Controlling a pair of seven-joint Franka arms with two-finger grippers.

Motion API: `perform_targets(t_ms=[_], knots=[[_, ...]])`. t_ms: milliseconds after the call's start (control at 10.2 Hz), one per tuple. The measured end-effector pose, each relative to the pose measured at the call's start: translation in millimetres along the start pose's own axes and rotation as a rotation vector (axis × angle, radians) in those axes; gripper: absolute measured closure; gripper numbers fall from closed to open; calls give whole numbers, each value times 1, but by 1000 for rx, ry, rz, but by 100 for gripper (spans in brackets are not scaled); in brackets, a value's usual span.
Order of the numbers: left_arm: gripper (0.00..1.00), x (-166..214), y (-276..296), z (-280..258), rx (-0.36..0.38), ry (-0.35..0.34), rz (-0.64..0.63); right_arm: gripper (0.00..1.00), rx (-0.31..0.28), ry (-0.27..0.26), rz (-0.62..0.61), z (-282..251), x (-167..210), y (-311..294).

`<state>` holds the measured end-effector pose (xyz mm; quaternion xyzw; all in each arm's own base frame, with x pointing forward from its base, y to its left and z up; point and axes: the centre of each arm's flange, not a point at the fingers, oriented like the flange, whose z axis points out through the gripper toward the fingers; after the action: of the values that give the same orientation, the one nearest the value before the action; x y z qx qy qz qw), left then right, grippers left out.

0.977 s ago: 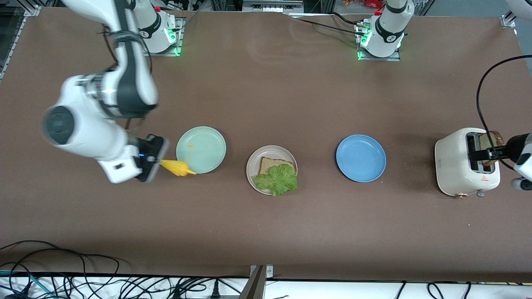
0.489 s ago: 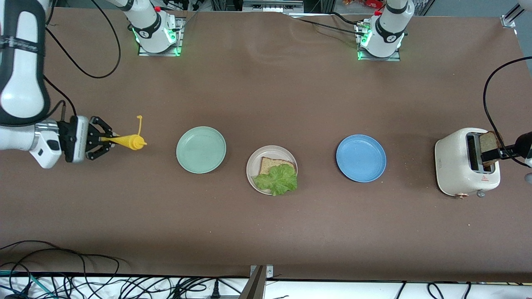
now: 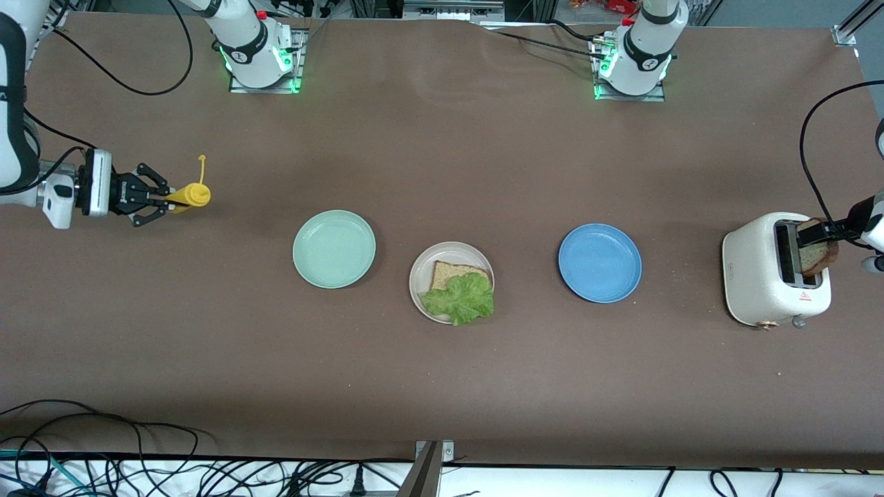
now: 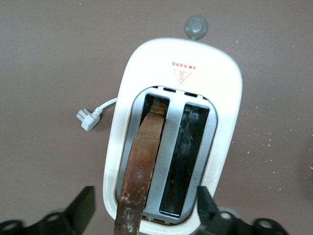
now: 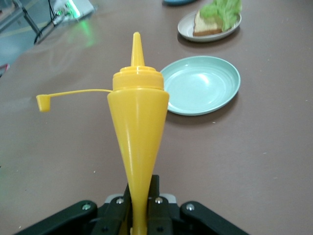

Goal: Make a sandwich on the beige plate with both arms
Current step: 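Lower the mustard with the right gripper while the left gripper grasps toast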

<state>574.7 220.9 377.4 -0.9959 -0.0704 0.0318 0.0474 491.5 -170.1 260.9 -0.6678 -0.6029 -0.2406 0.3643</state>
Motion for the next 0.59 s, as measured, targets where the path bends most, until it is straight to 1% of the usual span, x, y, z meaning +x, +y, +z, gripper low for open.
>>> perform_targets(t_ms=[98,195,293,391,489,586], knots=[[26,-1,0,3,-1,-3,0,88,-26,88,-10,5,-26,-7],[46,-2,-1,3,-1,-2,16,88,-41,169,-11,17,-47,-9],[60,-3,-3,2,-2,0,59,88,-45,231,-16,34,-63,-7],[74,-4,-9,1,-2,3,104,88,-42,260,-27,51,-74,-3],[86,-5,-14,-2,-2,8,132,88,-39,276,-40,65,-80,2],[88,-4,-16,-8,1,18,144,88,-41,291,-52,76,-84,7]])
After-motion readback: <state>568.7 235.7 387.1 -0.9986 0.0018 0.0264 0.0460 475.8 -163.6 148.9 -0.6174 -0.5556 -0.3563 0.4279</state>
